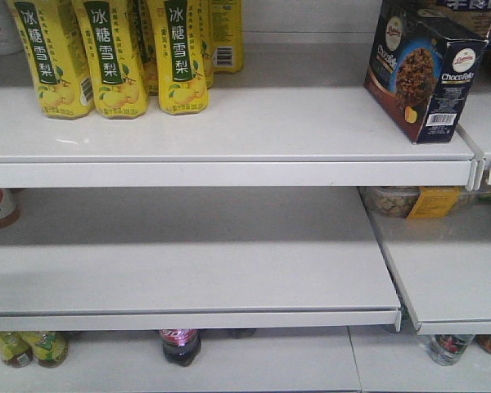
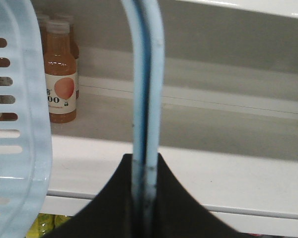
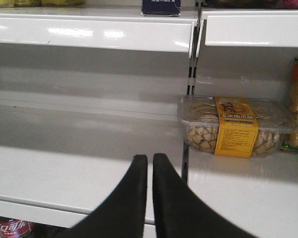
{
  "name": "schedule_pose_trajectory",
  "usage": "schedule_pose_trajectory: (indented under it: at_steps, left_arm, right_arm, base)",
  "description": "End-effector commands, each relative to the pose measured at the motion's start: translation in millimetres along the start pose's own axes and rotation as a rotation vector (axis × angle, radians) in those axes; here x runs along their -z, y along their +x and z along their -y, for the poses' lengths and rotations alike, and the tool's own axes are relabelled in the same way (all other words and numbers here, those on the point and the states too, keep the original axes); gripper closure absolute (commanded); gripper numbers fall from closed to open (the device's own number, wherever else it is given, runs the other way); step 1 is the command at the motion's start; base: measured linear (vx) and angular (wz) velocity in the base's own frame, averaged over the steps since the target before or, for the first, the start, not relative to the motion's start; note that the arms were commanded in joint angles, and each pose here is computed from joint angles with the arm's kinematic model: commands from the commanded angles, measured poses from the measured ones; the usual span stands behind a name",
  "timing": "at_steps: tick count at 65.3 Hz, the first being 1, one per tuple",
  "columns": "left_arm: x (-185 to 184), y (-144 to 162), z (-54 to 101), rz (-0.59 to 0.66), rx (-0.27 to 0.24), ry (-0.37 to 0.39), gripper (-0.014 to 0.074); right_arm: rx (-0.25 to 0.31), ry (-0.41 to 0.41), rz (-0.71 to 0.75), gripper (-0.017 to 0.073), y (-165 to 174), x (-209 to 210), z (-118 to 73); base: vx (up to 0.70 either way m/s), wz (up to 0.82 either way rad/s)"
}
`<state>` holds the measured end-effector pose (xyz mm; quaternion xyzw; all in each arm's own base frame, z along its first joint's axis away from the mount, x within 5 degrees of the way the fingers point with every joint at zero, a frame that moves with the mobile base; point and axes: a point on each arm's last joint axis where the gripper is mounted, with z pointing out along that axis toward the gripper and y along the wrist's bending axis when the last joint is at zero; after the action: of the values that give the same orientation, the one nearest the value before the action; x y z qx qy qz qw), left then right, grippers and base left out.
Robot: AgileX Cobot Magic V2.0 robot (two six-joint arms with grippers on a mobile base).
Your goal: Left arm holds basket, right arm returns cookies
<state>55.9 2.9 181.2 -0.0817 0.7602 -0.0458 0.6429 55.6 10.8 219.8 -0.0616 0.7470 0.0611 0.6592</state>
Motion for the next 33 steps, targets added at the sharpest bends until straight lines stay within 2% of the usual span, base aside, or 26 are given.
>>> schedule_pose_trajectory:
  at_steps: [1, 9, 33]
  left_arm:
    - [5.0, -19.4, 4.2, 0.151, -0.042, 0.032, 0.0596]
    - [5.2, -20.7, 4.6, 0.166, -0.092, 0.032, 0.0596]
    - [5.2, -20.4, 5.8, 0.163, -0.086, 0.054, 0.0596]
  right_arm:
    - [0.003, 0.016, 0.092, 0.0565, -15.5, 1.7, 1.1]
    - [0.003, 0.016, 0.092, 0.0565, -15.5, 1.7, 1.1]
    - [0.003, 0.016, 0.092, 0.0565, -15.5, 1.7, 1.1]
  base:
    - [0.0, 0.0]
    - [0.0, 0.0]
    - [0.0, 0.0]
